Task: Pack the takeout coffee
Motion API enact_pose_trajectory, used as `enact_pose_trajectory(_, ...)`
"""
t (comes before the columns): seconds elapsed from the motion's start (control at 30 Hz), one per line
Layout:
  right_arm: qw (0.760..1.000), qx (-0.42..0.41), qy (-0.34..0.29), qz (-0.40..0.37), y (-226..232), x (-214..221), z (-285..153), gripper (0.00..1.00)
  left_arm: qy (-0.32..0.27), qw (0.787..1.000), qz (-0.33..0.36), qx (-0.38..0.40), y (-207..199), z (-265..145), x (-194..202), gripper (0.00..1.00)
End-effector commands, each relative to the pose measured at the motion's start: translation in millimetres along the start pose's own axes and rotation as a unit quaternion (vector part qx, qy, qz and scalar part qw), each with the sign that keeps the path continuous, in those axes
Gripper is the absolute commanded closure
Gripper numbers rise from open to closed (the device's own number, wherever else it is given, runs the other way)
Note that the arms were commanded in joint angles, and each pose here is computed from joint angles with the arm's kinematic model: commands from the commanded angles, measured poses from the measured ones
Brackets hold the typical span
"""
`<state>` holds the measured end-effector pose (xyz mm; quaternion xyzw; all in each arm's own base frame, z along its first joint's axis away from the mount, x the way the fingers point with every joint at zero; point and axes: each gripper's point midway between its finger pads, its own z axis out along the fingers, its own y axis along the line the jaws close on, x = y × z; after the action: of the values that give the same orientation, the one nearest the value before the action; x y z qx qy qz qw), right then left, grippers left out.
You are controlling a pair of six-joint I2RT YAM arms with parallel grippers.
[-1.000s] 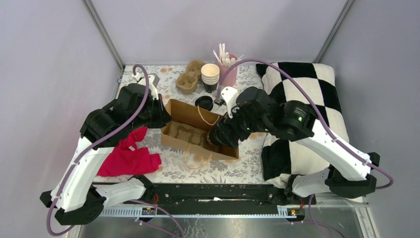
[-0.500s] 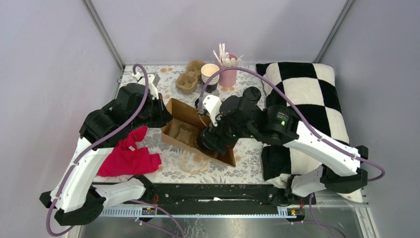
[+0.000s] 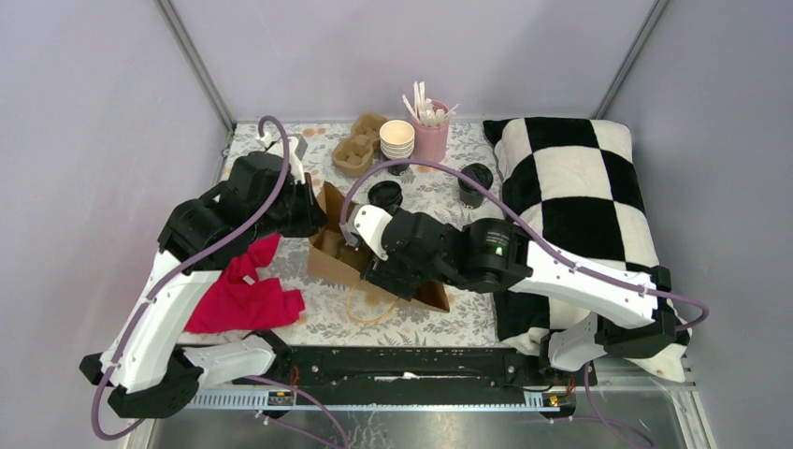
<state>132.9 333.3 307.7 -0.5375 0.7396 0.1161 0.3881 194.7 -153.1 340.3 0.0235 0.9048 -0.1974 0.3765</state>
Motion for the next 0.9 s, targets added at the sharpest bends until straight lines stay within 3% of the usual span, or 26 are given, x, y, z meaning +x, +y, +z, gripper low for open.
enact_pose_trajectory(0.0, 0.999, 0.047, 0.008, -0.013, -10.6, 2.9, 14.4, 0.40, -0.051, 0.998, -0.006, 0.033, -7.1, -16.6, -14.8, 1.00)
enact_pose_trajectory(0.3, 0.999, 0.013, -0.038, 0.023, -6.6, 1.3, -15.9, 0.37, -0.054, 0.998, -0.009, 0.026, -1.9, -15.3, -11.1, 1.00)
enact_pose_trajectory(0.67, 0.999, 0.024, -0.002, -0.026, 4.7, -4.7, 27.3, 0.39, -0.105, 0.990, 0.026, 0.085, -20.3, -29.8, -29.5, 1.00)
enact_pose_trajectory(0.87, 0.995, 0.075, 0.040, -0.045, 4.5, 8.7, 47.8, 0.39, -0.129, 0.978, 0.042, 0.158, -30.3, -24.6, -8.8, 1.00)
